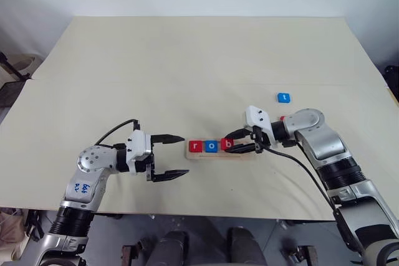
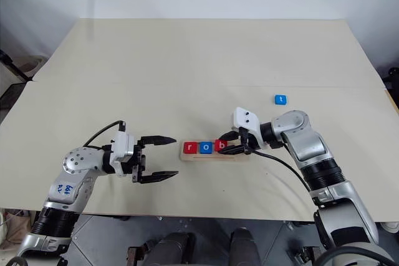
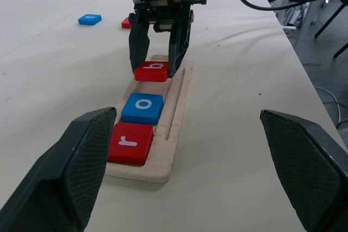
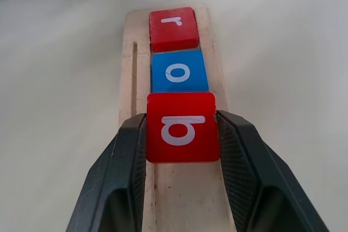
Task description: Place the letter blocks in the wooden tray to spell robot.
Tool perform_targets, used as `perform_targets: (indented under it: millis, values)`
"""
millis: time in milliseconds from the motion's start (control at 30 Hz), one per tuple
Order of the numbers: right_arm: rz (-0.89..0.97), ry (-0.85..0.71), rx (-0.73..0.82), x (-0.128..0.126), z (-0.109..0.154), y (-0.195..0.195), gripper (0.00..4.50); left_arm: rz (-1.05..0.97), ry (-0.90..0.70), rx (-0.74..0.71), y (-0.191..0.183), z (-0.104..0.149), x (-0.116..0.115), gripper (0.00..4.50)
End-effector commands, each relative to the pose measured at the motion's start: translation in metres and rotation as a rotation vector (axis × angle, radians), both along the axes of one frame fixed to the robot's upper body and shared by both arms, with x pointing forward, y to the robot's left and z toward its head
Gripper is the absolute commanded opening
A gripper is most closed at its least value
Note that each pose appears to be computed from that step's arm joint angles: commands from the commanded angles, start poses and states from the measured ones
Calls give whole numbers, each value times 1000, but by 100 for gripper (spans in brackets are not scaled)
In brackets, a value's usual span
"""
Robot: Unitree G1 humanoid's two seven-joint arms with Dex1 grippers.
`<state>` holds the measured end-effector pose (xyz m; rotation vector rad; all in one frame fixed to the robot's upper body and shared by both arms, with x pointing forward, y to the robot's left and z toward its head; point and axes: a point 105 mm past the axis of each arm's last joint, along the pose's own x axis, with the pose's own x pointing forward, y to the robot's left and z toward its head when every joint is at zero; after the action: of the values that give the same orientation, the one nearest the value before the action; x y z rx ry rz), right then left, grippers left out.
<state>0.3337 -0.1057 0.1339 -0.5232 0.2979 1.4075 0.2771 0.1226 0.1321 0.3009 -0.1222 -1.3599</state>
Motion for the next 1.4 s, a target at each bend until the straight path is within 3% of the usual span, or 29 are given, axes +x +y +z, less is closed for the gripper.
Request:
perform_targets:
  millis: [33, 67, 333, 367, 500, 633, 967, 1400]
  values:
    - [22, -36, 11, 1, 11, 4, 147, 0, -51, -8, 0, 12, -2, 450]
    - [26, -31, 14, 0, 11, 5, 147, 1, -53, -8, 0, 12, -1, 450]
    - [31, -38, 53, -3, 19, 7, 426, 3, -58, -9, 0, 13, 0, 450]
    - [31, -45, 65, -3, 22, 5, 447, 3, -59, -9, 0, 14, 0, 450]
    - [4, -55, 95, -3, 30, -9, 447, 2, -61, -9, 0, 14, 1, 450]
    - [-37, -53, 59, -6, 23, -31, 351, 1, -60, -9, 0, 14, 2, 450]
    - [-73, -69, 12, -2, 1, -35, 3, 4, -57, 2, 1, 13, 6, 450]
    - [-48, -63, 30, 2, -1, -11, 3, 19, -59, 3, 2, 12, 7, 450]
